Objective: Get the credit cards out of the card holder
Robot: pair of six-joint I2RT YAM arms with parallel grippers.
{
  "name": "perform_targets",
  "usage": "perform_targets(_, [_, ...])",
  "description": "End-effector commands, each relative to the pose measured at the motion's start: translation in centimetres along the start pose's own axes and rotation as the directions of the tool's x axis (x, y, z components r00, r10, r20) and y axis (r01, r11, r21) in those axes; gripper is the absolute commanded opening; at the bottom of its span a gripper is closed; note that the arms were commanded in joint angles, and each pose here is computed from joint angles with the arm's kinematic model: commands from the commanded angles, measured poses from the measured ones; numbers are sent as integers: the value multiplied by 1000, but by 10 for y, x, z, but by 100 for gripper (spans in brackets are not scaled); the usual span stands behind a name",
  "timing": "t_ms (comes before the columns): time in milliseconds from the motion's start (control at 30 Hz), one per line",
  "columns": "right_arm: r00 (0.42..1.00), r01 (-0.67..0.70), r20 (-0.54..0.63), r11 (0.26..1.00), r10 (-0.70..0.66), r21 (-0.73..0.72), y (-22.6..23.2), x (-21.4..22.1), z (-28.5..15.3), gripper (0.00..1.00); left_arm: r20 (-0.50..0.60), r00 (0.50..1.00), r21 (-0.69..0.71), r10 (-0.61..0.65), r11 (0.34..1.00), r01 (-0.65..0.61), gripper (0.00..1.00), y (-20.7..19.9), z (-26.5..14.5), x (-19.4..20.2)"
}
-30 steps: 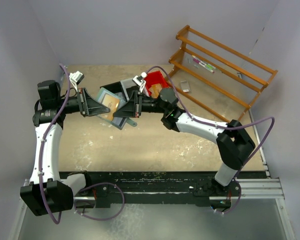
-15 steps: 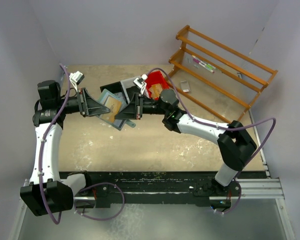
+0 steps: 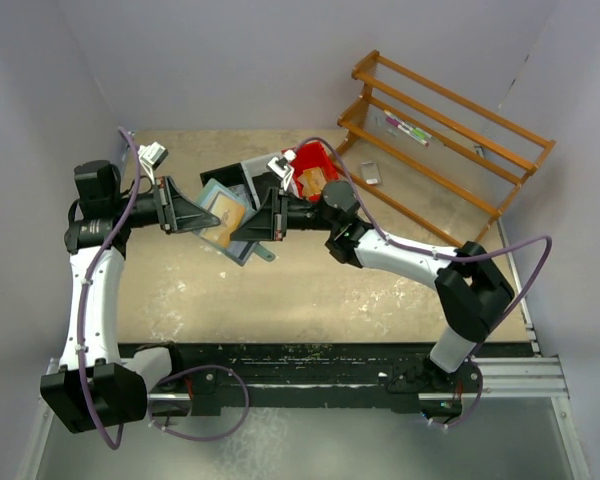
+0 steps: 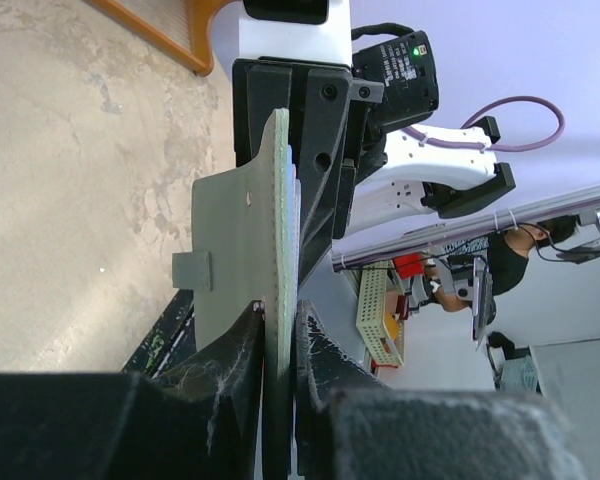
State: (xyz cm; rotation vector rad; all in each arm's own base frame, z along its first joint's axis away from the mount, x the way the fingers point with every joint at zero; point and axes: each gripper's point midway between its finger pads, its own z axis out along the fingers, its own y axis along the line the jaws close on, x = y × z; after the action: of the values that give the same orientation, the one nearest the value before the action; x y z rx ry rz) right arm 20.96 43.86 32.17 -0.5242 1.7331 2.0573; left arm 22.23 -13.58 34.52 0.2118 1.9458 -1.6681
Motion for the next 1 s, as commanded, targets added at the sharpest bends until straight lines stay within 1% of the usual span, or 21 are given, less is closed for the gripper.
perform_targets(0, [1000, 22, 14, 1000, -21, -20, 9, -1, -7, 0, -23, 995, 67, 95, 993, -93, 17, -32, -4, 2])
perform_targets(200, [999, -3, 34, 1000, 3, -14, 6, -3, -11, 0, -20, 994, 64, 108, 992, -107, 18, -34, -5, 2])
perform_targets(233, [999, -13, 42, 1000, 13, -14, 6, -4, -12, 5, -19, 993, 64, 112, 992, -111, 18, -34, -4, 3])
perform_targets(267, [998, -20, 54, 1000, 21, -19, 6, -7, -13, 12, -19, 993, 63, 113, 992, -111, 18, -34, -4, 3])
perform_targets(400, [995, -26, 94, 998, 31, -51, 18, -20, -10, 33, -15, 993, 58, 120, 991, -119, 18, -33, -4, 2])
perform_targets(467, [994, -23, 109, 998, 29, -55, 21, -26, -7, 35, -14, 992, 57, 123, 991, -122, 18, -34, -4, 2])
perform_targets(533, [992, -22, 119, 998, 30, -63, 23, -32, -4, 35, -13, 992, 57, 126, 990, -125, 18, -35, -5, 2])
perform_targets(600, [992, -27, 120, 997, 36, -74, 24, -35, -2, 33, -13, 991, 56, 131, 990, -130, 18, -35, -5, 3])
perform_targets(733, [991, -31, 128, 995, 43, -93, 24, -38, 1, 21, -13, 991, 55, 134, 990, -134, 19, -35, -5, 4])
perform_targets(967, [992, -24, 124, 994, 37, -104, 30, -38, 0, 9, -8, 988, 39, 151, 988, -151, 19, -32, -4, 5])
